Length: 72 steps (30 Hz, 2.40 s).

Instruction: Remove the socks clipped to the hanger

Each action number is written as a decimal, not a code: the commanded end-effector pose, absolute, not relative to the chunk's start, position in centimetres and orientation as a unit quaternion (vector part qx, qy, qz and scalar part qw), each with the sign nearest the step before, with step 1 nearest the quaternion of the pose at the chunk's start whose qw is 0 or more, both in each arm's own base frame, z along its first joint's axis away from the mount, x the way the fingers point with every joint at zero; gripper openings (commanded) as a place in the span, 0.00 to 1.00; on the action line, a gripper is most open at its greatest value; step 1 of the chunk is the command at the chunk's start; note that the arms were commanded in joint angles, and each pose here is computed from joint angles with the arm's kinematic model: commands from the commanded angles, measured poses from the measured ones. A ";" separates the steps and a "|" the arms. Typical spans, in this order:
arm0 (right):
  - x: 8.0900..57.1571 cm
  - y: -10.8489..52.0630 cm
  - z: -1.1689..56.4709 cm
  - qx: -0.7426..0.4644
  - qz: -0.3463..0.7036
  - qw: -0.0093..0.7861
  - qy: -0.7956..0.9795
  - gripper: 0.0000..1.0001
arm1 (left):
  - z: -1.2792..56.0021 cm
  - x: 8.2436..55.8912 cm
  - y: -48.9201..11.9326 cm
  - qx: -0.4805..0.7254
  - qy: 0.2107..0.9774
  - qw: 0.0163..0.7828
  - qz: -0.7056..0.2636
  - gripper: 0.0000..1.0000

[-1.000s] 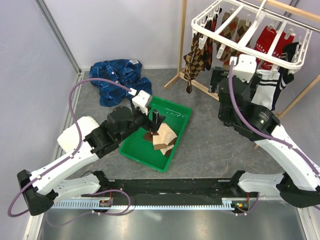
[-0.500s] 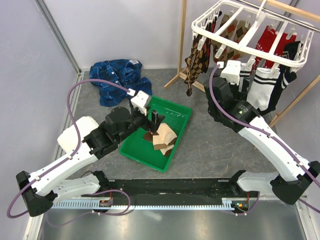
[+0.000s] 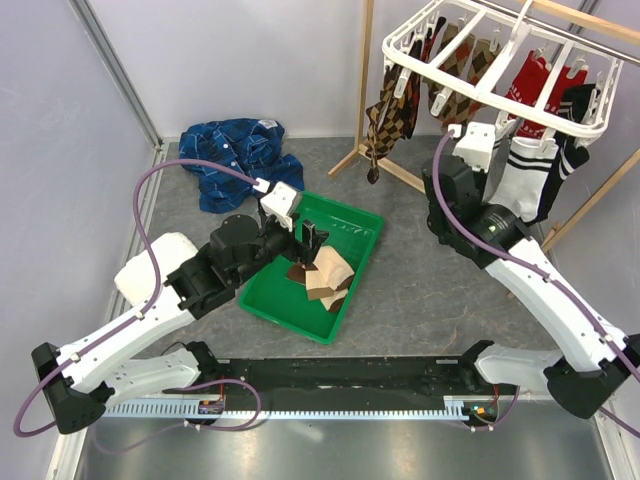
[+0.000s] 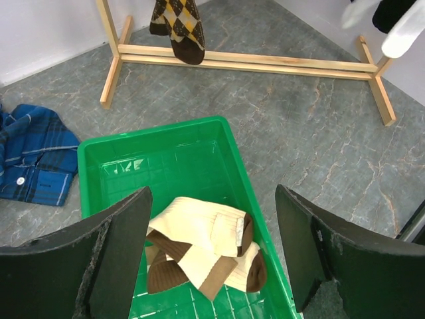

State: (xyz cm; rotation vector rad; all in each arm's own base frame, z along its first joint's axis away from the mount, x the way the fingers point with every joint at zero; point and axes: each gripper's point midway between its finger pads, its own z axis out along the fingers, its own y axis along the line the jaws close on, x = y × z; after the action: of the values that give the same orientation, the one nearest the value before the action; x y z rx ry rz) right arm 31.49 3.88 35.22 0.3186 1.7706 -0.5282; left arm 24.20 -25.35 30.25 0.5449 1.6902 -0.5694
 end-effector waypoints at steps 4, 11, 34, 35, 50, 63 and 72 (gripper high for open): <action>30.5 6.2 37.6 0.114 -0.093 0.619 0.771 0.00 | 32.1 23.4 -26.6 0.251 0.699 0.607 -0.282 0.81; 29.0 8.4 39.6 0.091 0.022 0.632 0.769 0.00 | 37.3 22.7 -31.5 0.302 0.651 0.593 -0.366 0.82; 27.0 10.3 41.9 0.097 0.134 0.636 0.753 0.00 | 38.4 26.3 -46.7 0.360 0.611 0.577 -0.406 0.79; 26.9 10.3 42.0 0.096 0.137 0.637 0.752 0.00 | 38.3 26.3 -47.0 0.359 0.612 0.577 -0.405 0.76; 25.9 9.7 41.8 0.100 0.140 0.631 0.756 0.05 | 38.5 25.5 -47.4 0.332 0.619 0.584 -0.406 0.02; 23.5 6.8 44.9 0.124 0.126 0.645 0.743 0.57 | 37.4 24.1 -46.6 0.323 0.624 0.567 -0.430 0.02; 22.9 4.8 51.2 0.151 0.116 0.682 0.706 0.62 | 37.2 23.0 -46.3 0.322 0.627 0.564 -0.431 0.02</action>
State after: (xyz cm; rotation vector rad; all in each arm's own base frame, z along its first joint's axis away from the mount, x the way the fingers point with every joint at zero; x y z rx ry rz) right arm 23.25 6.40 48.32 0.2969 1.6424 0.3033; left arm 23.91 -47.04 33.38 0.8266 1.5559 -0.9727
